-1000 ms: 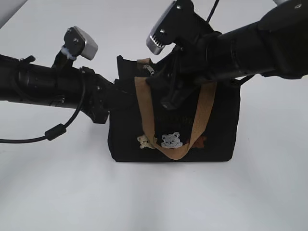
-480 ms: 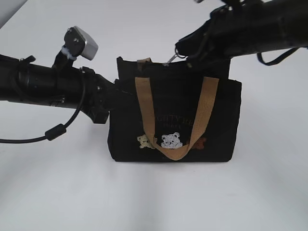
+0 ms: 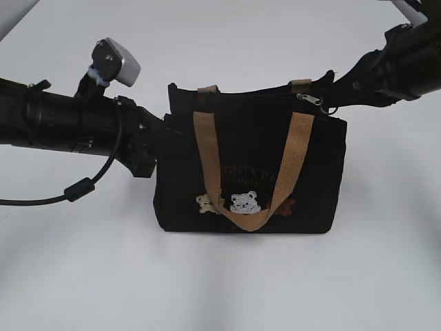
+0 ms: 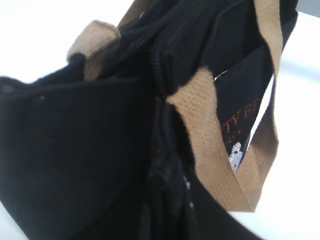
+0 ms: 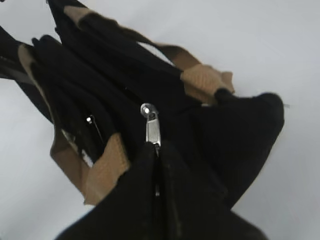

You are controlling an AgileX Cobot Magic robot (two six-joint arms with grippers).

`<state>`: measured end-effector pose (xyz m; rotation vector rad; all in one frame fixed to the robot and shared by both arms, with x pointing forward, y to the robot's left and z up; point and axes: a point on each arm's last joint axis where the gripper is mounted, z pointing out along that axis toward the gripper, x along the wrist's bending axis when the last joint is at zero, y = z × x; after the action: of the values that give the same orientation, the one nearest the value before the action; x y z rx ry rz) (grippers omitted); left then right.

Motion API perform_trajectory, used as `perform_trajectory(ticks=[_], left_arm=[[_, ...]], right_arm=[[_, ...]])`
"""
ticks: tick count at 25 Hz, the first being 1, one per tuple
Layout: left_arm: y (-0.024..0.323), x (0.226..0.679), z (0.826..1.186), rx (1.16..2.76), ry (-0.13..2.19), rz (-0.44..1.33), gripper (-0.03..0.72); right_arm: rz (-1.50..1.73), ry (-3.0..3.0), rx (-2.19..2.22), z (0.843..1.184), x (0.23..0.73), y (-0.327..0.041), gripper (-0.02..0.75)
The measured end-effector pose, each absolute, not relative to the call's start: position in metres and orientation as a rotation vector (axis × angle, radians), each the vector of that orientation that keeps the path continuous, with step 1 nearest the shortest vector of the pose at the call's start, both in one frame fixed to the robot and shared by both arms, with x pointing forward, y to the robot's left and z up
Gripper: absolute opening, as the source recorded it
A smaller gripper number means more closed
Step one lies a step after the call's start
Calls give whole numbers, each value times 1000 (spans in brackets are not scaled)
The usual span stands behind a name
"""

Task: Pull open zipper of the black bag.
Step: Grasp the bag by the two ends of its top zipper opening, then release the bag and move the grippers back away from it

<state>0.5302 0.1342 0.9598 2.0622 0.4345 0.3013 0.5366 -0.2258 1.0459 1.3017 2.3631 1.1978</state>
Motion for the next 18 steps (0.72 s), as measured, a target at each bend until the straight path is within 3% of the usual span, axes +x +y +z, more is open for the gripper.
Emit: perform_trajectory(ticks=[3,6,9,11,13,18], left_arm=[[135,531,959,2066,447,306,61],[136,531,959,2057,533,268,76],[141,526,960,2109,607,217,237],[145,521,963,2154,657,184,377],[150,514,974,2159,755,141,437],[169,490,1008,2188,1014,101,421]], right_arm=[[1221,2353,1466,1046,533,-225,89],[1197,2369,1500,1053,524,-226,294],[1117,2402,1481,1065,507,-231,419],[1020,2423,1492,1071,495,-236,438],[888,2434,1533,1076,482,-244,441],[673,2429,1622,1084,440,-258,442]])
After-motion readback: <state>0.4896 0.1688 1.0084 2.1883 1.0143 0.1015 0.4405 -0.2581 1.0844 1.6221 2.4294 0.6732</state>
